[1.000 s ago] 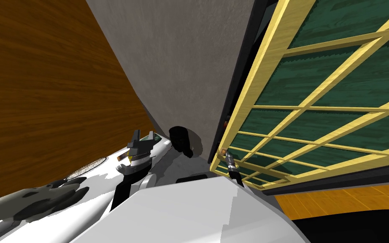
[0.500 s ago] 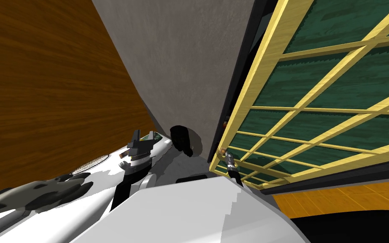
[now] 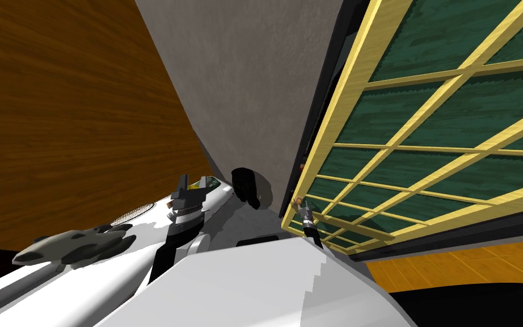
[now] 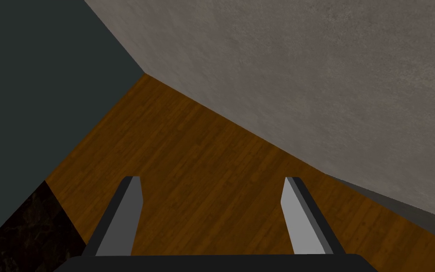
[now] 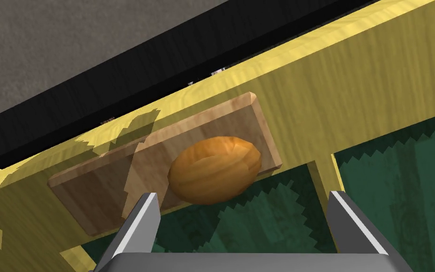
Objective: Pull the door open
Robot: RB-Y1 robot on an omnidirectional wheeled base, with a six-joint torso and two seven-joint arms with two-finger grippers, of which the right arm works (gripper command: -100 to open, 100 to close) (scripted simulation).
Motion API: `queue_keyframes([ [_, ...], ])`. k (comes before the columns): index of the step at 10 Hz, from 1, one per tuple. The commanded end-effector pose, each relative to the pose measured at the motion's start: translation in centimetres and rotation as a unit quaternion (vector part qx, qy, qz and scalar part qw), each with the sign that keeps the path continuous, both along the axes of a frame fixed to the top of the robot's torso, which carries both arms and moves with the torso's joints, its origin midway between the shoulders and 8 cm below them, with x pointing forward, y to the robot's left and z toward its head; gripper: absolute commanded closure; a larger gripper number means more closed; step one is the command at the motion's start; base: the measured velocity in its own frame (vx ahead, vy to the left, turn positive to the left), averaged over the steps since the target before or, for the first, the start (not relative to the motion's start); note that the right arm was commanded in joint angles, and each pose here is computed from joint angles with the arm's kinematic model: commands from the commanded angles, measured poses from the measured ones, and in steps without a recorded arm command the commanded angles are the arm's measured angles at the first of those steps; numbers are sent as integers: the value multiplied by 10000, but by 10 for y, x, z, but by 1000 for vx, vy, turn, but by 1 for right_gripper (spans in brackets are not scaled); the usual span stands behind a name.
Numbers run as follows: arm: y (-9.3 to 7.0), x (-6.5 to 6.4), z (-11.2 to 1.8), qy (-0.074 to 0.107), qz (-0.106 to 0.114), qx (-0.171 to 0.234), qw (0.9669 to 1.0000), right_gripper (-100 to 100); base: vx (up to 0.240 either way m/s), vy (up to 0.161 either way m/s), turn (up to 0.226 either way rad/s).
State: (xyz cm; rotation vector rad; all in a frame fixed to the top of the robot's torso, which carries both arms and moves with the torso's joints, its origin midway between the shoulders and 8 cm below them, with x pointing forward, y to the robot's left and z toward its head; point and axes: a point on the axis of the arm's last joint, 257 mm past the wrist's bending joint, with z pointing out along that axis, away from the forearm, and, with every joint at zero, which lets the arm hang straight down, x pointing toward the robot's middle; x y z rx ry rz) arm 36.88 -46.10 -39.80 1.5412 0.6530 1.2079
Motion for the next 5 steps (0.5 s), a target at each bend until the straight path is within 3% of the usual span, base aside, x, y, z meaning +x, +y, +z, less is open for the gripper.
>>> queue_keyframes([
  [1,3,3,0,-149,-27,339,9993,-100,-67,-9,46],
  [4,6,6,0,-298,-43,683,9972,-100,-52,-6,19],
  [5,9,9,0,-417,-61,953,9946,-100,-46,-16,28],
])
